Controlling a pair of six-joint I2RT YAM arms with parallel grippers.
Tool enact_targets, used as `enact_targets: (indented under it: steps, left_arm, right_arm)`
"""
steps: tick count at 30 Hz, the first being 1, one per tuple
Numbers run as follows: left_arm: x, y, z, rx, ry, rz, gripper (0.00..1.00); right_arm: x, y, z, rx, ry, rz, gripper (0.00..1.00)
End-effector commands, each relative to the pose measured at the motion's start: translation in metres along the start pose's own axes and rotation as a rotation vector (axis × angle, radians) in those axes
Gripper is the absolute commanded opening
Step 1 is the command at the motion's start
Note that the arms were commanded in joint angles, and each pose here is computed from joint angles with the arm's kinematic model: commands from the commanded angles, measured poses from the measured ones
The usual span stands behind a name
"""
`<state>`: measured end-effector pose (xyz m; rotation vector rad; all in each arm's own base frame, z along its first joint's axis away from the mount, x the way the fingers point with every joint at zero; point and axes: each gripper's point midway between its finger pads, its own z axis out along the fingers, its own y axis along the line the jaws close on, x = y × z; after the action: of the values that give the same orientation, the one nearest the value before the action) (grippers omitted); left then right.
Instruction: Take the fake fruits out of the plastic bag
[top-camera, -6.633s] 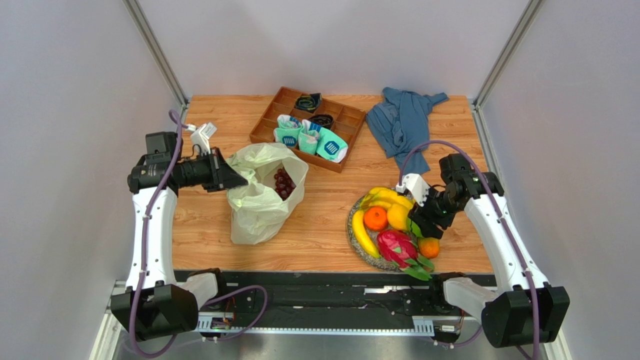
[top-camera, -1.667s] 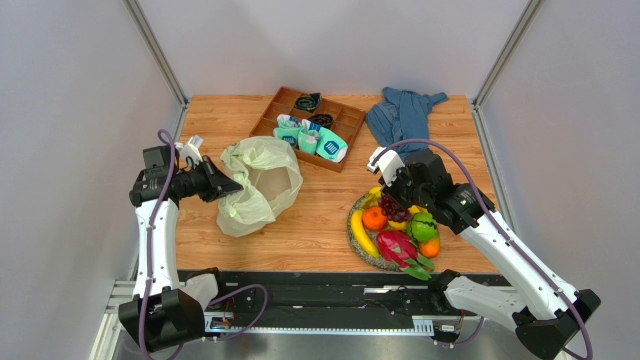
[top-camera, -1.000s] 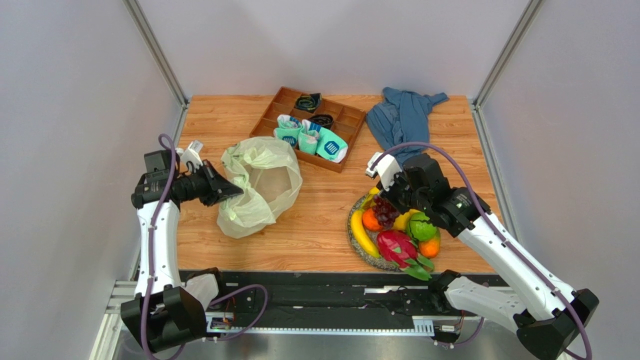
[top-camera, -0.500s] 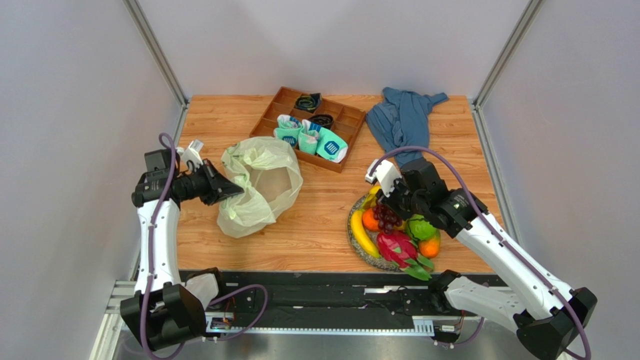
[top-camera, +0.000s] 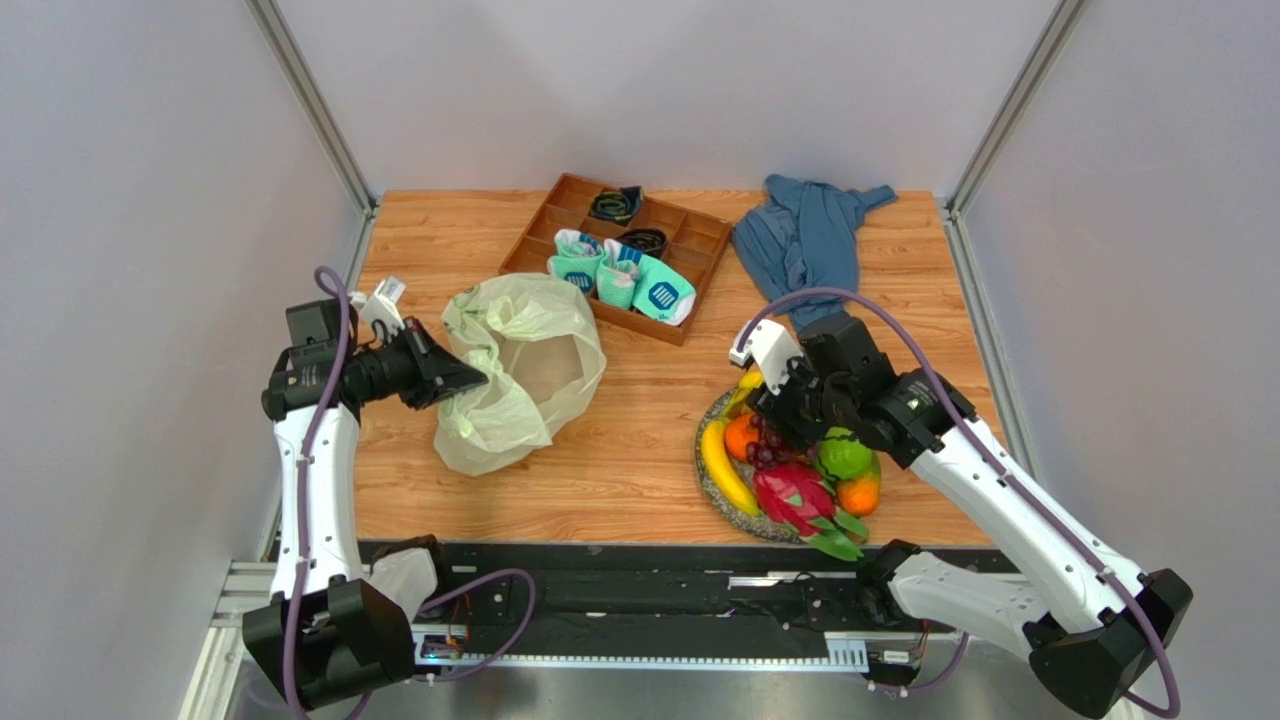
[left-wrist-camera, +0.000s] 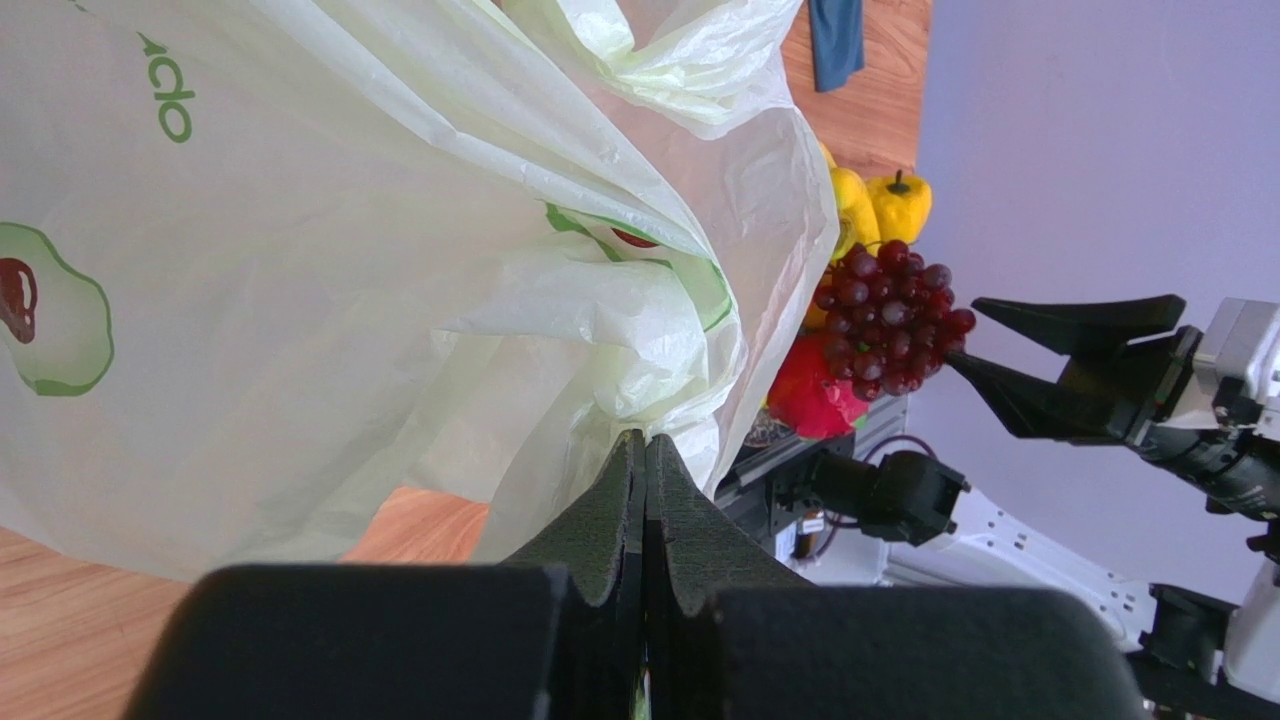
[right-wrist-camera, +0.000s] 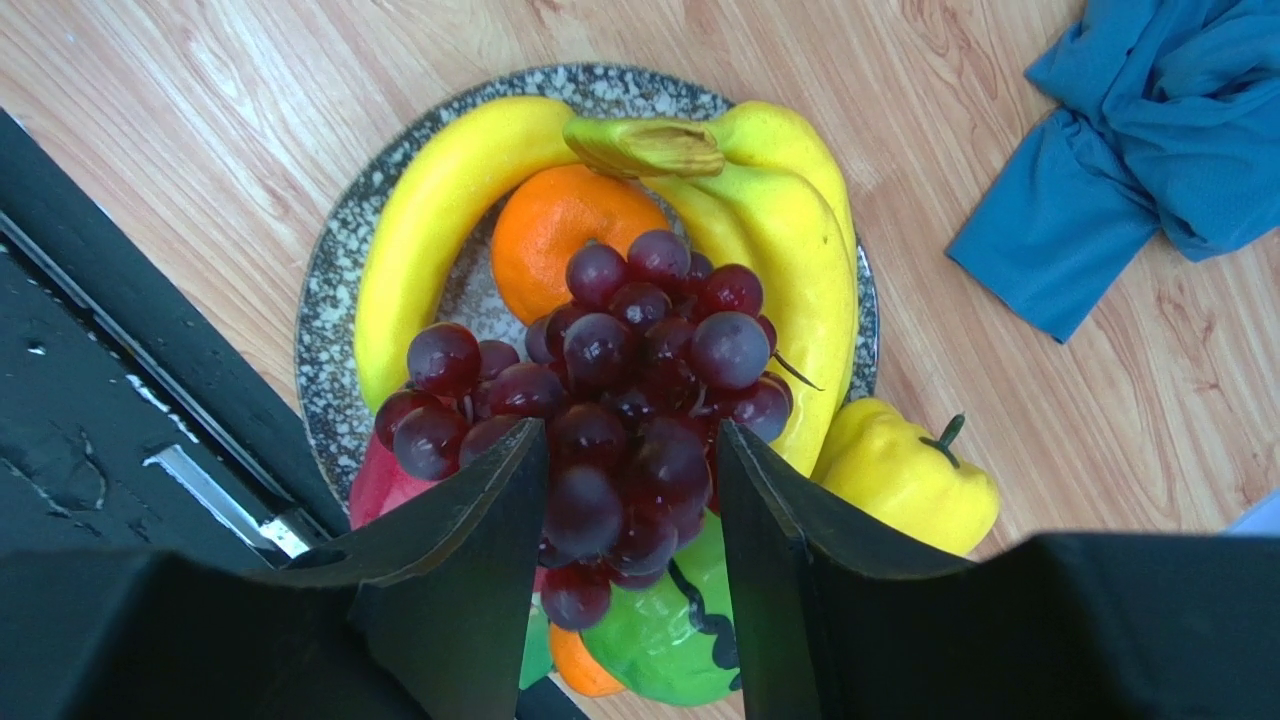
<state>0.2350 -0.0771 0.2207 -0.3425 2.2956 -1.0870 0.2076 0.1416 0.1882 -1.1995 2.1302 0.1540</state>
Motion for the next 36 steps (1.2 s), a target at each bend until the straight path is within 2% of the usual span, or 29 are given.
enact_targets:
  steps: [1, 4, 5, 20, 22, 23, 25, 28, 32, 36]
  left_arm:
    - [-0.006, -0.006, -0.002, 0.031, -0.026, 0.019, 0.0]
    - [-0.006, -0.007, -0.002, 0.037, -0.027, 0.023, 0.0]
    - [-0.006, -0.007, -0.002, 0.037, -0.027, 0.023, 0.0]
    - [-0.005, -0.005, -0.002, 0.028, -0.035, 0.027, 0.0]
    - [-0.008, -0.004, -0.003, 0.02, -0.041, 0.029, 0.18]
    - [-0.008, -0.005, -0.003, 0.019, -0.043, 0.028, 0.3]
    - [-0.011, -0.005, -0.004, 0.017, -0.049, 0.033, 0.41]
    - [-0.012, -0.005, -0.004, 0.016, -0.048, 0.029, 0.48]
    - [-0.013, -0.005, -0.003, 0.021, -0.045, 0.026, 0.49]
    - [-0.013, -0.005, -0.003, 0.027, -0.041, 0.033, 0.49]
  right_arm:
    - [-0.03, -0.001, -0.016, -0.024, -0.082, 0.028, 0.53]
    - [-0.041, 0.001, -0.021, -0.042, -0.106, 0.049, 0.64]
    - [-0.043, 0.001, -0.022, -0.042, -0.11, 0.055, 0.7]
    - [-0.065, -0.01, -0.023, -0.009, -0.164, 0.092, 0.72]
    - [-0.061, -0.039, -0.025, 0.14, -0.15, 0.149, 0.76]
    - [-0.061, -0.053, -0.027, 0.197, -0.161, 0.203, 0.87]
    - [-0.042, -0.093, -0.027, 0.328, -0.119, 0.306, 0.96]
    - [-0.007, -0.135, -0.028, 0.444, -0.031, 0.436, 1.0]
    - [0.071, -0.177, -0.023, 0.567, 0.176, 0.623, 1.0]
    - [0.134, -0.196, -0.01, 0.577, 0.334, 0.708, 1.0]
